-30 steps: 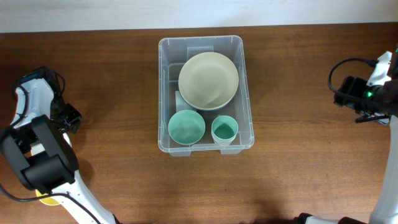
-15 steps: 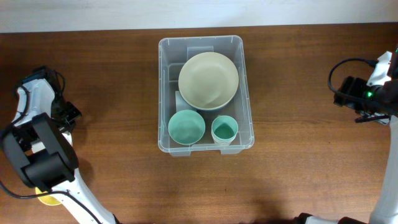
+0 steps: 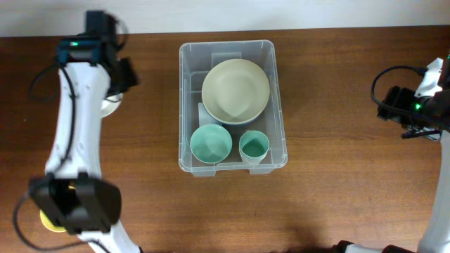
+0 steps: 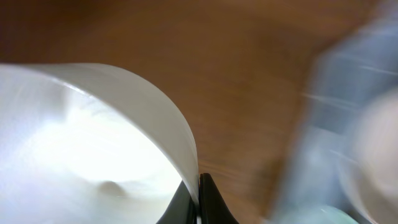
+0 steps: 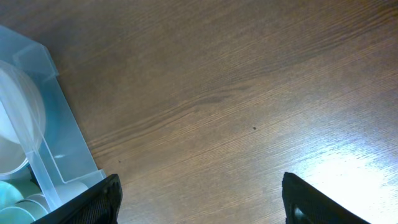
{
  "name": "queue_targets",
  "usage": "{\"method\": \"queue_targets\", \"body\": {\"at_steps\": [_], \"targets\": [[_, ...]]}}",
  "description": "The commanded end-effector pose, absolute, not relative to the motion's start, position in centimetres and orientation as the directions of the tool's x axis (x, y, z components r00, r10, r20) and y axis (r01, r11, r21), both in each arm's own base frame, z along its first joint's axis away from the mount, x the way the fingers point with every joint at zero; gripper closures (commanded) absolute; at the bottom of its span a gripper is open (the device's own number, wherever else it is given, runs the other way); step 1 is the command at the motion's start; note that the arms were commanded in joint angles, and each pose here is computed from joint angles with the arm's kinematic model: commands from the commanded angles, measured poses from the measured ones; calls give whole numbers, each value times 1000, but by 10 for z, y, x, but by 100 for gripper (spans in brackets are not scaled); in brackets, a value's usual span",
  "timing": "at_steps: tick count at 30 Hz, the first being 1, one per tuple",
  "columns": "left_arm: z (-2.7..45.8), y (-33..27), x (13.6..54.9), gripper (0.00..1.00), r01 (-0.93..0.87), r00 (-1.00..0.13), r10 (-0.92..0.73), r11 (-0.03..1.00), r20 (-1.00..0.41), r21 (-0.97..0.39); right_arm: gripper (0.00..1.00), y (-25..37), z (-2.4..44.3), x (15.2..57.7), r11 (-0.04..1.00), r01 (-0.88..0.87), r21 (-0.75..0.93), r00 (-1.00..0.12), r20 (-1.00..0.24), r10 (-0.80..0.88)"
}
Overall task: Pack container
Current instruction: 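Carry the white bowl with the left gripper onto the mint bowl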
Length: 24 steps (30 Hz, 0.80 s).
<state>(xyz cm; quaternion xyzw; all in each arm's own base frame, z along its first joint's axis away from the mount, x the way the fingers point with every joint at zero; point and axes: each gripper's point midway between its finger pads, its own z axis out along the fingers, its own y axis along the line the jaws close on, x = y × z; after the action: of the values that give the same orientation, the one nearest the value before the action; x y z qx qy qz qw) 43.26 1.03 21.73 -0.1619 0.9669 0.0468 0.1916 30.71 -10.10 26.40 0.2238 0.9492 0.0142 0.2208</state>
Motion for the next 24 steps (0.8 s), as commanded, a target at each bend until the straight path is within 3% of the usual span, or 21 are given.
{"method": "queue_targets", "body": {"at_steps": [1, 10, 24], "targets": [[259, -70, 414, 99, -123, -882, -114, 992, -457, -10, 22, -104, 262, 306, 900, 422, 114, -806, -408, 429], [232, -201, 367, 100, 214, -902, 206, 977, -381, 22, 22, -104, 262, 306, 899, 422, 114, -806, -406, 430], [134, -235, 336, 99, 304, -947, 304, 952, -107, 21, 22, -103, 262, 305, 899, 422, 114, -807, -405, 430]]}}
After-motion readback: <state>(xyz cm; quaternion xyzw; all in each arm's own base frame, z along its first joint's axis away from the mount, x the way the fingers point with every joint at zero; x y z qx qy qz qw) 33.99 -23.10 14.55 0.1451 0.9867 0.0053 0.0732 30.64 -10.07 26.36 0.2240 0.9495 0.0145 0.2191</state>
